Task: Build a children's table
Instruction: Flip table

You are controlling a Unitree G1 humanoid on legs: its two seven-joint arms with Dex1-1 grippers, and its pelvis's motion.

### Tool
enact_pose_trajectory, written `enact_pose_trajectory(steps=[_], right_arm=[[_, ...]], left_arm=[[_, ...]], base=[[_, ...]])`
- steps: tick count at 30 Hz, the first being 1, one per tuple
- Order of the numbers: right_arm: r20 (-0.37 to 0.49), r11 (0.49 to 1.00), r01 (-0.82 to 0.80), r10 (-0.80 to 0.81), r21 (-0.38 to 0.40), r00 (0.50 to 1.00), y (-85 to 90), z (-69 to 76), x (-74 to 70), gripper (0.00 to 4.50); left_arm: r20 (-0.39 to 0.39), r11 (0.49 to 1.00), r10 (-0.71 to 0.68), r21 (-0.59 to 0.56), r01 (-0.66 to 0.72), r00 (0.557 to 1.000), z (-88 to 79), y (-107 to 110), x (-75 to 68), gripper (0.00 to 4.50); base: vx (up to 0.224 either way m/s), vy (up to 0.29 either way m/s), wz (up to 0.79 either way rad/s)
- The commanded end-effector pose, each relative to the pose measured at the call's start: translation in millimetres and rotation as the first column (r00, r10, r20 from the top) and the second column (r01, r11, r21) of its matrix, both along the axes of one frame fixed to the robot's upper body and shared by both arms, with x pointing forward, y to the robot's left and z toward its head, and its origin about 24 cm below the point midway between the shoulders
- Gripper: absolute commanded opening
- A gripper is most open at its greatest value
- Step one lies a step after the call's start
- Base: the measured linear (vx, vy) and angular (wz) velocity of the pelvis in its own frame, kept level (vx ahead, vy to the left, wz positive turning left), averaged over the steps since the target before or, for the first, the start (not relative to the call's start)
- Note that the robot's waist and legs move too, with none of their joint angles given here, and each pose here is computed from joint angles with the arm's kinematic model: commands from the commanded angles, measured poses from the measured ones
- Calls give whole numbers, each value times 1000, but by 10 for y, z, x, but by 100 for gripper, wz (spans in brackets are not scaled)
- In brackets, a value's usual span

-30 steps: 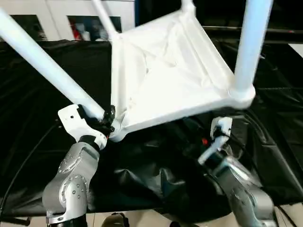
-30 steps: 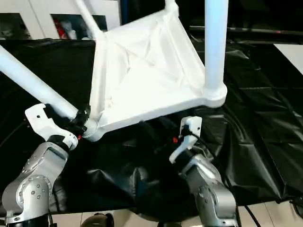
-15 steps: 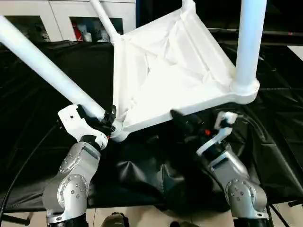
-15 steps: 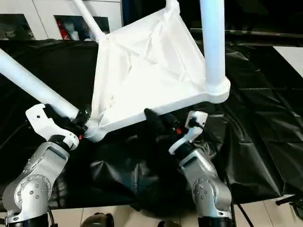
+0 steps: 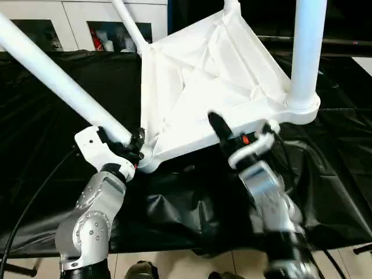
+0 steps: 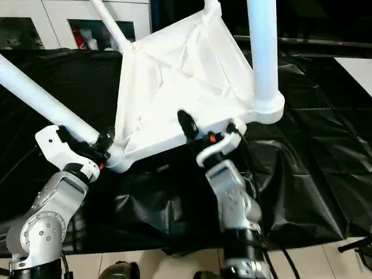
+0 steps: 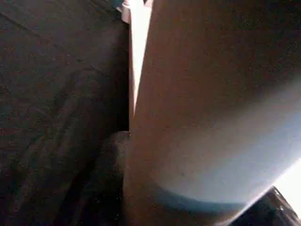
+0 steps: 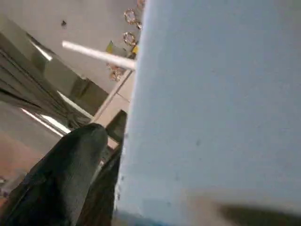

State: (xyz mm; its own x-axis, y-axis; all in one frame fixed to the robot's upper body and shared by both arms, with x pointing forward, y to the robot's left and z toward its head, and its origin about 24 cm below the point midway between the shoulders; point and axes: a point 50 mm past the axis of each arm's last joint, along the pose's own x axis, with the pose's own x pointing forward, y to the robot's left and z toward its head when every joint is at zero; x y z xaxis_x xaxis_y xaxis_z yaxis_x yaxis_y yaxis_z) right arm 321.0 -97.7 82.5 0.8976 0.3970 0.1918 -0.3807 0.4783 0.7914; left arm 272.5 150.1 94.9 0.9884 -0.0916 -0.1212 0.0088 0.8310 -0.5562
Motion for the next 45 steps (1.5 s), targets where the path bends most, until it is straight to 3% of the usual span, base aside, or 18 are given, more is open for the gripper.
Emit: enact_pose_trajectory(steps=[1, 10, 16, 21, 23, 33, 38, 40, 45], right_arm=[[-14, 999, 4, -3, 42, 1000, -13, 24, 59, 450], [-13, 997, -28, 29, 67, 999, 21, 40, 109, 393], [-26, 997, -46, 48, 63, 999, 48, 15, 130, 327], [-34, 997, -42, 44, 61, 998, 39, 1, 148, 312], [-37, 998, -37, 39, 59, 999, 35, -4, 151, 276], [-31, 1000, 11, -10, 18, 999, -49, 2, 178, 228], [-13, 999, 48, -47, 20, 999, -123, 72, 199, 217], [-8, 998, 67, -66, 22, 998, -152, 95, 211, 214], [17, 992, 126, -126, 22, 992, -260, 184, 241, 209]], left_arm=[[-2, 977, -111, -184, 109, 994, -5, -401, -12, 224], [1, 977, -139, -163, 138, 990, -8, -449, -32, 224], [10, 977, -155, -145, 155, 988, 9, -477, -38, 224], [11, 978, -160, -131, 160, 987, 6, -472, -41, 224], [12, 979, -161, -126, 161, 987, 5, -466, -43, 224], [10, 985, -152, -81, 152, 988, -11, -435, -14, 224], [0, 991, -113, -68, 113, 994, -36, -398, -13, 224], [-4, 993, -97, -69, 97, 995, -45, -373, -9, 280], [15, 987, -113, -118, 114, 994, -18, -289, -35, 312]], base=[[0, 0, 0], [0, 0, 0], [0, 0, 0], [0, 0, 0], [0, 0, 0], [0, 0, 0], [0, 0, 0], [0, 0, 0], [0, 0, 0]])
